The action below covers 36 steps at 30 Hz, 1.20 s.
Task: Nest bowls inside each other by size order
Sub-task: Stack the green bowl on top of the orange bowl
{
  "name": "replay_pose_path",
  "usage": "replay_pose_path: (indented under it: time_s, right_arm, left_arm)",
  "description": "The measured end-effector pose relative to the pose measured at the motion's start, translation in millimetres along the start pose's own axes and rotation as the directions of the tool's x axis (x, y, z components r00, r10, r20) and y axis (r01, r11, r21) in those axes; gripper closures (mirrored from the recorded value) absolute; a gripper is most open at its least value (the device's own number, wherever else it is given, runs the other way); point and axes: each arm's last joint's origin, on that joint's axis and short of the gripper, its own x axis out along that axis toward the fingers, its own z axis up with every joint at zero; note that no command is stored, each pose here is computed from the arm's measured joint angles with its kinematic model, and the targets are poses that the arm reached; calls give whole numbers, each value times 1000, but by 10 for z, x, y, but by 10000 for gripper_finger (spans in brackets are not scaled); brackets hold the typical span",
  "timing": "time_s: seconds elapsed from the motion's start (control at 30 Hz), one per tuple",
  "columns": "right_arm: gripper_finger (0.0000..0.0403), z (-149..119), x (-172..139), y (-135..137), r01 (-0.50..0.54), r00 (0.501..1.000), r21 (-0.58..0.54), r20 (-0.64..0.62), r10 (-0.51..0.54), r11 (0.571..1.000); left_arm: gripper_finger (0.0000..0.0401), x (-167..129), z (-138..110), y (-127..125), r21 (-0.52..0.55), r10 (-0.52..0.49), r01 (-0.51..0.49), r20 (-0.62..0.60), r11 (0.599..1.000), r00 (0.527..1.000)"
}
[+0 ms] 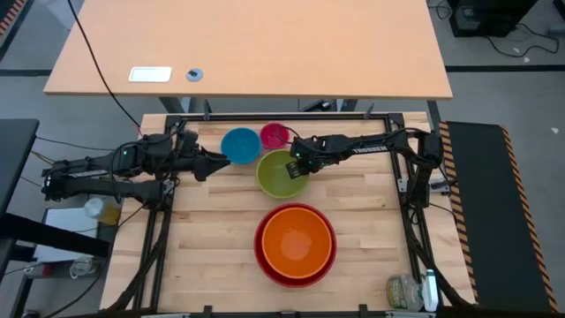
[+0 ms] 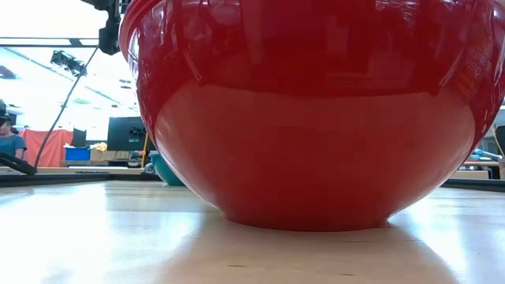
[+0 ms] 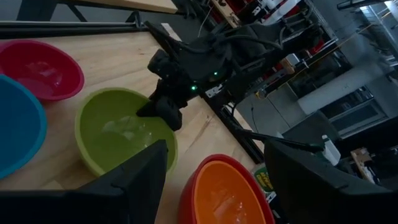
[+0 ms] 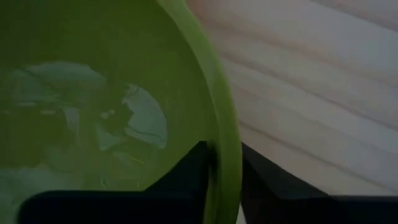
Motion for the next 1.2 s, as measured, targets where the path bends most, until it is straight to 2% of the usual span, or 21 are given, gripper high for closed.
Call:
replay_pose_path:
  time_s: [0.17,0.33,0.47,0.63,0.83,0.93,1.03,1.1,1.2]
  right_arm:
    - [386,31,-26,7,-9,1000,12,21,9,1000]
    - [378,53,-74,24,-10,1000,-17,10,10,1000]
    - [384,46,-214,136,-55,998,-120,8,56,991]
    - [387,-3,-586,252,-134,988,-195,46,145,972]
    - [381,-77,-1071,268,-166,958,-177,205,201,970]
    - [381,-128,-1188,248,-159,954,-189,224,201,969]
    - [381,-208,-1287,287,-178,943,-278,225,245,944]
    - [380,-302,-1342,341,-209,937,-354,196,290,912]
    - [380,-496,-1365,470,-293,921,-495,81,380,818]
  left_arm:
    - [131,24,-6,3,1,7,-7,-6,1000,1000]
    - [131,24,-17,17,8,21,-21,-18,1000,1000]
    - [131,25,-28,30,26,34,-33,-29,999,999]
    - [131,26,-19,42,32,44,-43,-24,999,999]
    - [131,27,10,68,69,65,-65,0,996,998]
    - [131,28,21,78,77,80,-81,16,994,997]
    - [131,28,22,79,82,83,-84,18,993,996]
    - [131,28,22,79,98,82,-84,18,992,996]
    - [131,28,22,79,104,83,-84,18,991,996]
